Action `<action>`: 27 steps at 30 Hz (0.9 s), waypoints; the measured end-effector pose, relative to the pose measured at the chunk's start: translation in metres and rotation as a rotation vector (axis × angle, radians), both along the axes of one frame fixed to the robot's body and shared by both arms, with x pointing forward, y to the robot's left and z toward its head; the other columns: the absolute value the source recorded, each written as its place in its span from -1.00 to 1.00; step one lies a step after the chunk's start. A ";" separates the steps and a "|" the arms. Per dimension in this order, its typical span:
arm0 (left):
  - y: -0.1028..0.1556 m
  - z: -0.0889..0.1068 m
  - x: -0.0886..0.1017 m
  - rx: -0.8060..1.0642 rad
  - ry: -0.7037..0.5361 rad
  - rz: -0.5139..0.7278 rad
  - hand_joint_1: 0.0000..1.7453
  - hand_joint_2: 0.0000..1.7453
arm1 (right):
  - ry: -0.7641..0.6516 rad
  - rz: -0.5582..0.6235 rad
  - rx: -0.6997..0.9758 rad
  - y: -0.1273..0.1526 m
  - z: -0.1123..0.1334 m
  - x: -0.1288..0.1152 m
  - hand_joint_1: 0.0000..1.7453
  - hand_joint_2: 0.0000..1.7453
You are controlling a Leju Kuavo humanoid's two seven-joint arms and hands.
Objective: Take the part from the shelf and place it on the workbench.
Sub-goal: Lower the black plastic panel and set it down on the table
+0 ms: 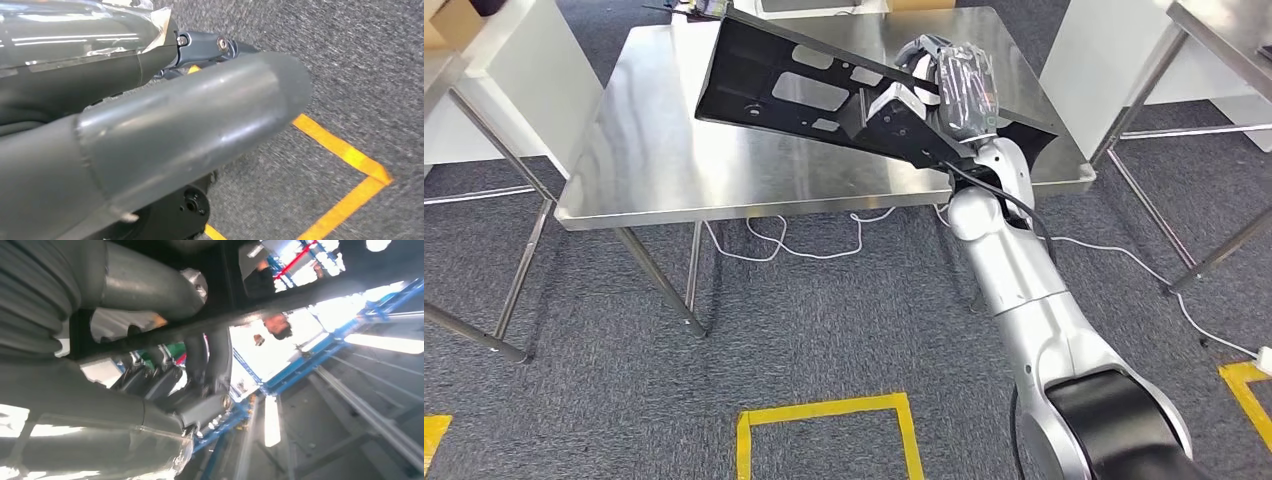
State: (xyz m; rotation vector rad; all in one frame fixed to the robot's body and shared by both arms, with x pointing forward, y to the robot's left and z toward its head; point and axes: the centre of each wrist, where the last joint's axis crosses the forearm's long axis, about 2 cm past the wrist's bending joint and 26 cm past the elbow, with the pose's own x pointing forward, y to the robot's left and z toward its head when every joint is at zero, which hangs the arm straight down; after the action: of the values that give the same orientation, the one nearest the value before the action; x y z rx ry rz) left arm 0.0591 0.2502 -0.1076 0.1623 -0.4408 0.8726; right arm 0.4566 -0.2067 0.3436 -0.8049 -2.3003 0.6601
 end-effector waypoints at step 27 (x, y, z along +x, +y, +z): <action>-0.005 0.001 0.001 -0.016 0.007 -0.002 -1.00 -1.00 | 0.009 -0.020 -0.014 -0.012 -0.004 0.003 1.00 1.00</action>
State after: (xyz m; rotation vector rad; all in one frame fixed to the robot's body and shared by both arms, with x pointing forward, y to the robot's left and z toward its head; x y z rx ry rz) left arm 0.0603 0.2456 -0.1071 0.1502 -0.4270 0.8736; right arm 0.4595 -0.2188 0.3398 -0.8289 -2.2787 0.6699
